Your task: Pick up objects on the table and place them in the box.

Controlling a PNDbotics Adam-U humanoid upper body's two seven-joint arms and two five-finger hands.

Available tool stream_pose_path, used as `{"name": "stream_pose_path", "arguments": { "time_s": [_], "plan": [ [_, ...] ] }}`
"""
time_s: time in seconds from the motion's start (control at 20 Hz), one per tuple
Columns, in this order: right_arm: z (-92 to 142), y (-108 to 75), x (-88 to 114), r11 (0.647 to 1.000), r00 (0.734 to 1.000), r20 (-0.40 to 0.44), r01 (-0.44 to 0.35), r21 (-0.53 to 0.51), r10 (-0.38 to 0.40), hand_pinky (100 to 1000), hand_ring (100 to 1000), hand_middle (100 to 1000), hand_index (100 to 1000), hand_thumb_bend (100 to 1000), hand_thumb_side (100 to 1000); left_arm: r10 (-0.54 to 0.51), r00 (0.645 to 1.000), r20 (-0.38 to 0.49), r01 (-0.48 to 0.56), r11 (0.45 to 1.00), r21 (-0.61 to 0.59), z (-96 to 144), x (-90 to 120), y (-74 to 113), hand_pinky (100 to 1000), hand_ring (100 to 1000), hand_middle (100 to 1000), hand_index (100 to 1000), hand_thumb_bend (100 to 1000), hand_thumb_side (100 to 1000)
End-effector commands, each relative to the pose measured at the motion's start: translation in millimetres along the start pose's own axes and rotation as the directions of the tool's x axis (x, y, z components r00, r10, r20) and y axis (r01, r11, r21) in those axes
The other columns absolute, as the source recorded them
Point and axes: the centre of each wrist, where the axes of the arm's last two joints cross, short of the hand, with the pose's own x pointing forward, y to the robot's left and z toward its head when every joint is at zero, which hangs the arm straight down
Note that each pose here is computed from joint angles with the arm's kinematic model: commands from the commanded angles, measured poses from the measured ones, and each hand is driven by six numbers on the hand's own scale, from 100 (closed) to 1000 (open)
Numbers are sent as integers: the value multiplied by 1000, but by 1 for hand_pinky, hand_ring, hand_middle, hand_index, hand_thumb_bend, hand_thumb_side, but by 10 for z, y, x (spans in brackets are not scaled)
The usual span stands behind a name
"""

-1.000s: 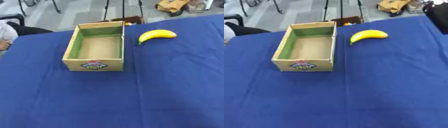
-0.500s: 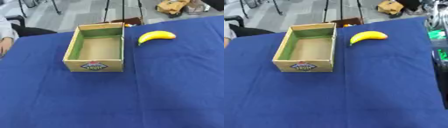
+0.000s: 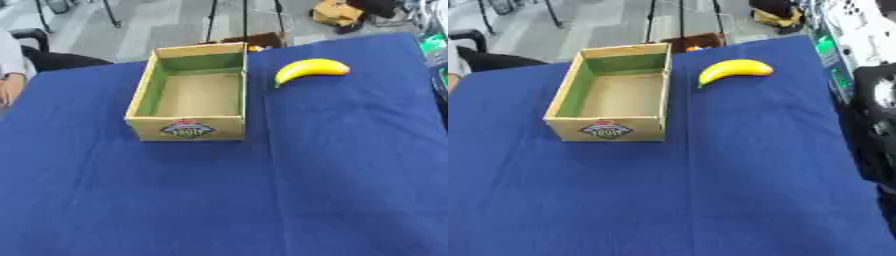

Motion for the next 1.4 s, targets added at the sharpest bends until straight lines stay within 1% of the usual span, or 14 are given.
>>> {"name": "stream_pose_path", "arguments": {
  "time_s": [0.05,0.2,0.3,0.35,0.6,0.9,1.1,1.3,1.4],
  "plan": [
    [-116,22,-48,997,999,-26,-25,75,27,814,921,919,950,195,1000,7,1000,27,-6,1000,-20,-64,50,-4,327,754,765,720,100,867],
    [-191,142,-101,984,998,-46,-21,176,30,820,931,926,954,195,1000,7,1000,26,-6,1000,-20,-61,50,-5,326,755,766,720,100,867],
    [-225,211,-138,975,998,-63,-9,220,23,820,942,931,957,203,1000,7,1000,25,-7,1000,-21,-61,50,-6,326,755,766,720,100,867],
    [-238,243,-156,971,997,-72,0,237,18,821,948,935,960,227,1000,7,1000,25,-7,1000,-21,-61,50,-6,325,755,766,720,100,867],
    [-291,414,-250,950,993,-118,45,310,-9,825,965,944,966,258,1000,6,1000,24,-6,1000,-22,-60,50,-2,325,755,766,720,100,867],
    [-337,569,-294,930,987,-161,85,358,-29,822,975,946,967,277,1000,6,1000,22,-6,1000,-24,-57,50,-2,324,755,766,720,100,867],
    [-361,631,-299,924,984,-173,108,368,-46,820,981,944,967,299,1000,7,1000,21,-7,1000,-24,-54,49,-4,323,756,767,720,100,867],
    [-388,681,-277,921,983,-172,130,367,-70,819,993,947,969,346,987,8,1000,19,-8,1000,-25,-52,49,-7,323,757,768,720,100,867],
    [-409,731,-242,914,983,-165,142,380,-84,825,1000,958,973,408,945,9,1000,18,-9,1000,-26,-50,49,-8,322,757,768,720,100,867]
  ]
}}
